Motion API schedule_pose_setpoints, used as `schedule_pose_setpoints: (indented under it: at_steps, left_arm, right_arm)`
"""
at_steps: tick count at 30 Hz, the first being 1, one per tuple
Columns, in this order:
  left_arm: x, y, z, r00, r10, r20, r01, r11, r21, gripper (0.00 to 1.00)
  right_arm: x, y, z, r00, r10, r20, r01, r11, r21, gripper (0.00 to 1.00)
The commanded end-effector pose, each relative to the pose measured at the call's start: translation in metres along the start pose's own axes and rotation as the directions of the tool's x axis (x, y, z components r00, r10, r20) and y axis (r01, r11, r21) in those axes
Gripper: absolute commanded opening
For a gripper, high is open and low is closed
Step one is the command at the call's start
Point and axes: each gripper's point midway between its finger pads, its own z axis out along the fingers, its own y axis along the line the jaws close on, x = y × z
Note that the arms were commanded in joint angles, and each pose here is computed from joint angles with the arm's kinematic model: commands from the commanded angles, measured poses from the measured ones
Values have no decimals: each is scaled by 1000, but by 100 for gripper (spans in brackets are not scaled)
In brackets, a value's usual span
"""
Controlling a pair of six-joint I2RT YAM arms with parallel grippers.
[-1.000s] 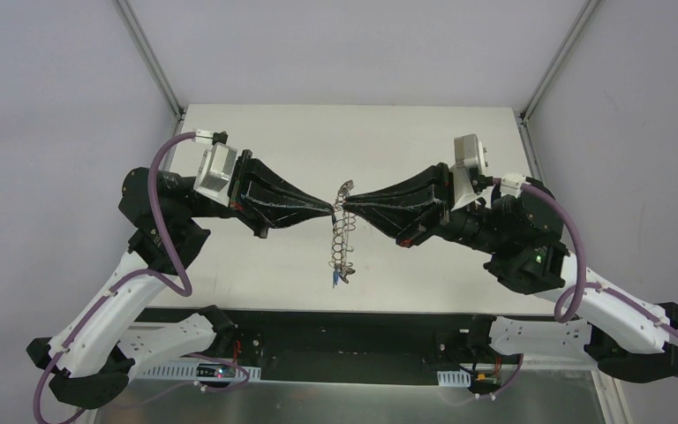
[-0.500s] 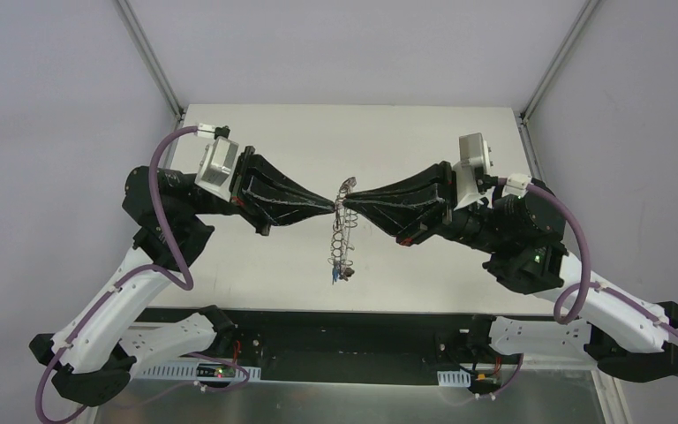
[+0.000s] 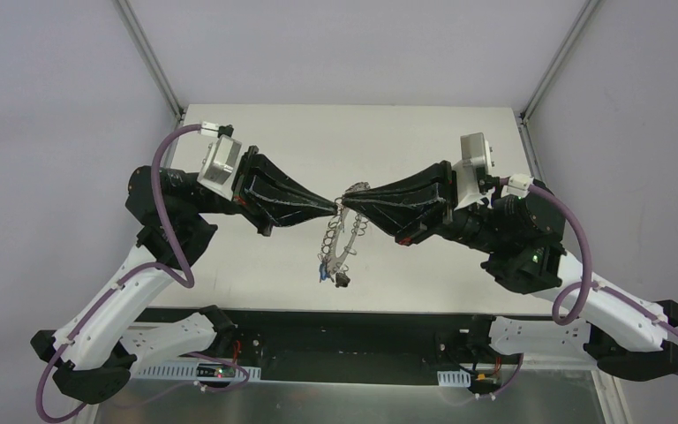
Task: Put the keys on the keyring
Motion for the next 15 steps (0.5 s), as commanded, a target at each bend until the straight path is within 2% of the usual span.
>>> schedule_pose_setpoints:
  at_steps: [1, 11, 15]
  left_arm:
    - [-5, -15, -1, 1000, 16, 11, -16, 998, 60, 0]
    - [-3, -17, 0, 1000, 9, 6, -9, 997, 72, 0]
    - [-4, -20, -2, 1000, 13, 11, -14, 998, 67, 8]
  right_arm:
    - [-48, 7, -1, 988, -32, 153, 34, 999, -11, 0]
    - [-47, 6, 3, 987, -39, 155, 39, 999, -2, 0]
    - [-46, 5, 3, 988, -40, 152, 39, 999, 4, 0]
